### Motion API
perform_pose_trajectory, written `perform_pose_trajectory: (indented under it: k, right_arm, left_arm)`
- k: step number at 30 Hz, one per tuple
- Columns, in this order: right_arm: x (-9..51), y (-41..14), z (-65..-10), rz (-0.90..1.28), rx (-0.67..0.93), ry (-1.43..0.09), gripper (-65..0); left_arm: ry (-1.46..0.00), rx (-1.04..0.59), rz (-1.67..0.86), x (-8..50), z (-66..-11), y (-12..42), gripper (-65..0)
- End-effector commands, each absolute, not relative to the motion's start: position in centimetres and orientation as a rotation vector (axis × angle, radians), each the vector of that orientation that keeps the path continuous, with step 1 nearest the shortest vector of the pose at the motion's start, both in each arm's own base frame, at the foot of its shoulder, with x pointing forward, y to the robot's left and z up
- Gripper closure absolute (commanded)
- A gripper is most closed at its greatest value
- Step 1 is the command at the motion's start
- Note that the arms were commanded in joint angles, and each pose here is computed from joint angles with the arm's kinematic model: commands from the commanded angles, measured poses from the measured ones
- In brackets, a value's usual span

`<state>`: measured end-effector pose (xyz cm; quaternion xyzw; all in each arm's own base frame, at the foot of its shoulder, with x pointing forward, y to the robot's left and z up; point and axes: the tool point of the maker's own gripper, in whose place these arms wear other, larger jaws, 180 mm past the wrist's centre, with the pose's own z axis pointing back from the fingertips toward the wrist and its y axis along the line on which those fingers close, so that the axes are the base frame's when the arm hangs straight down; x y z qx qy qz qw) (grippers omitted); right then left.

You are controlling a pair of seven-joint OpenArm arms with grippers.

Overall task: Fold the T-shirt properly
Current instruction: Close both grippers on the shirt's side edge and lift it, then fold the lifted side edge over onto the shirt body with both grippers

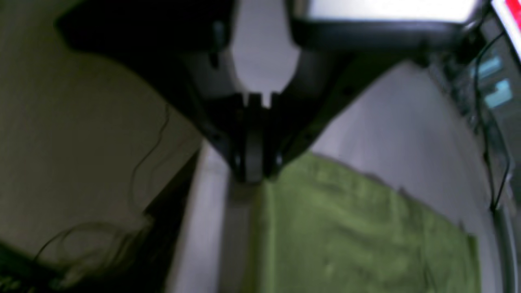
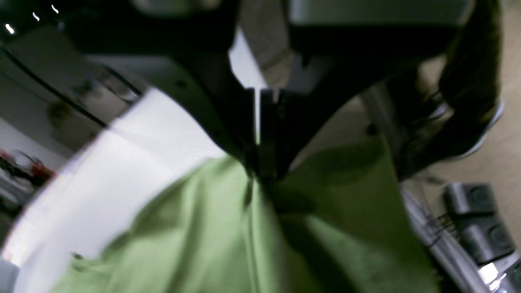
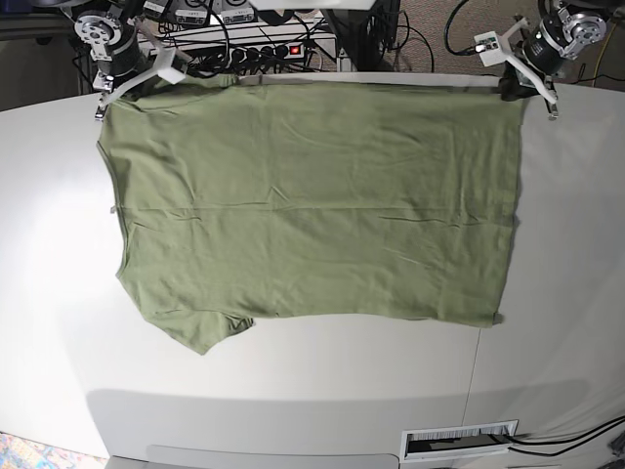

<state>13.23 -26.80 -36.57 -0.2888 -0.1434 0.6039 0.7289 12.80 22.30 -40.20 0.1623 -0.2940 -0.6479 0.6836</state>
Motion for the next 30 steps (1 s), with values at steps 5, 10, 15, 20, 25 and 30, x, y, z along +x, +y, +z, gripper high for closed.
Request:
perform_pose_trajectory:
  k: [5,10,15,20,25,30]
  right_arm:
    - [16.1,-28.7,-33.9,1.263,-0.756,-0.390,0.0]
    - [17.2,-28.8,-33.3,1.222,-0.744,-0.437,0.0]
    - [19.2,-27.6,-32.8,1.138,-0.719,-0.527,0.0]
    - [19.9,-27.1,-32.7,1.090,-0.721,-0.557,0.0]
    - [20.3,-26.7,-32.5,1.066,-0.737,-0.583,0.0]
    - [21.8,-27.9,-33.8,0.995,-0.751,-0.582,0.0]
  left_arm:
    - [-0.823,0.501,-1.407,16.4,-35.9,21.0,0.0]
    - [-0.921,0.554,-1.373,19.2,-33.4,20.0,0.0]
    - [-1.029,0.519,-1.233,22.5,-31.6,19.5,0.0]
    - [-1.111,0.464,-1.107,25.2,-31.3,19.4,0.0]
    - [-1.131,0.444,-1.039,27.1,-32.9,20.9,0.0]
    - [-1.123,0.429,-1.041,27.9,-34.0,21.8,0.0]
